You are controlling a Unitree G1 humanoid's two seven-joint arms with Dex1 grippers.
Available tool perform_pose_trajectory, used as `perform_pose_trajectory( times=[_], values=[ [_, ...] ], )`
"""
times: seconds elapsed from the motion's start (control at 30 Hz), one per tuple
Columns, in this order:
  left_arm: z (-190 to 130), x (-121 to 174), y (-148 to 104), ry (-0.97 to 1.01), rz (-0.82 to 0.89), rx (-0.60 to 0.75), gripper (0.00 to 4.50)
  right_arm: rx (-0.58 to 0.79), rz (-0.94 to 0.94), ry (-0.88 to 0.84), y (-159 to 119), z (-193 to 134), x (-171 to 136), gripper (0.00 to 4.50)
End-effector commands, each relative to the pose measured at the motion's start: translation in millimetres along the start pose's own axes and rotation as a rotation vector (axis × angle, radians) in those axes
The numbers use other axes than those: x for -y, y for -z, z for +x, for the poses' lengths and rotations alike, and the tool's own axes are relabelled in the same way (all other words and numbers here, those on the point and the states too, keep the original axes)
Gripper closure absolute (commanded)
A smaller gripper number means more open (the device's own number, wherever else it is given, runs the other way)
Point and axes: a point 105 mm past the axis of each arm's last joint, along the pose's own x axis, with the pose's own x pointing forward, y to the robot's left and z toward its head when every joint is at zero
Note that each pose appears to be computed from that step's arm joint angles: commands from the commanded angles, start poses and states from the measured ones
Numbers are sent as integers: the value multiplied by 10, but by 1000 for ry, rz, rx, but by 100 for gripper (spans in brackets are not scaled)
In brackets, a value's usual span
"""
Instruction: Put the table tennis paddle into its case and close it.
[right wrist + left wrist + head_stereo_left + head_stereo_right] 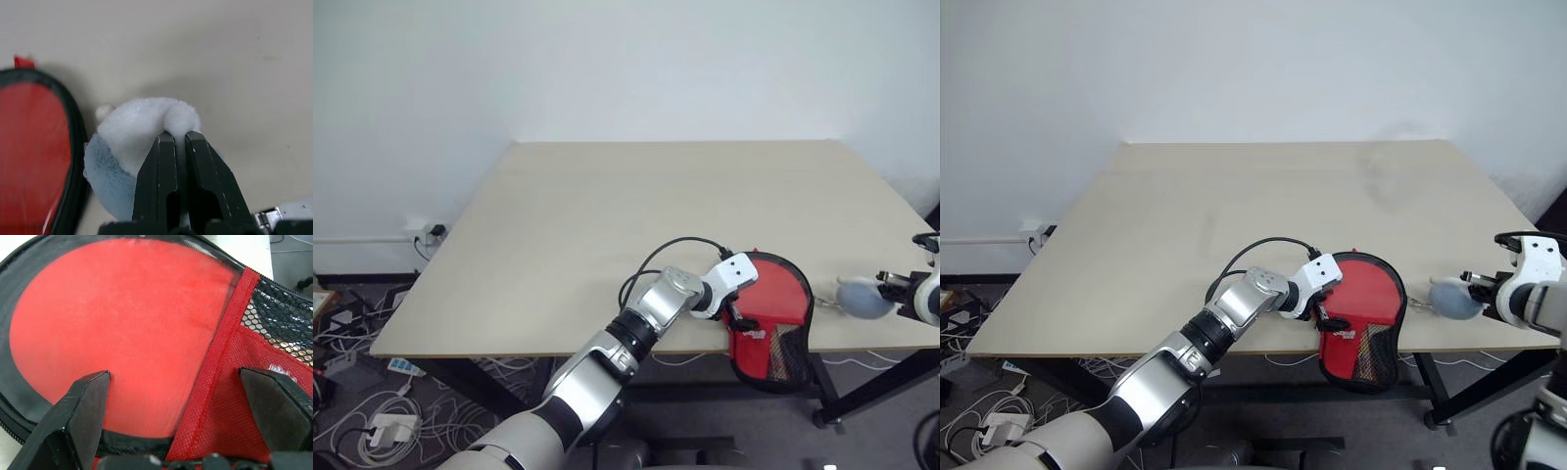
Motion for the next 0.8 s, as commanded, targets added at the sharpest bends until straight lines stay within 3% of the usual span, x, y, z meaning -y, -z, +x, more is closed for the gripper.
perform_pose_trajectory(
  times=[0.03,0.4,0.8],
  values=[
    [105,115,498,29,-114,-171,0,-6,-164,-109,43,-169,-237,447],
    [110,127,512,35,-125,-174,0,-130,-568,-365,572,-512,-536,447],
    [112,123,512,32,-131,-172,0,-262,-673,-485,985,-723,-405,447]
  ],
)
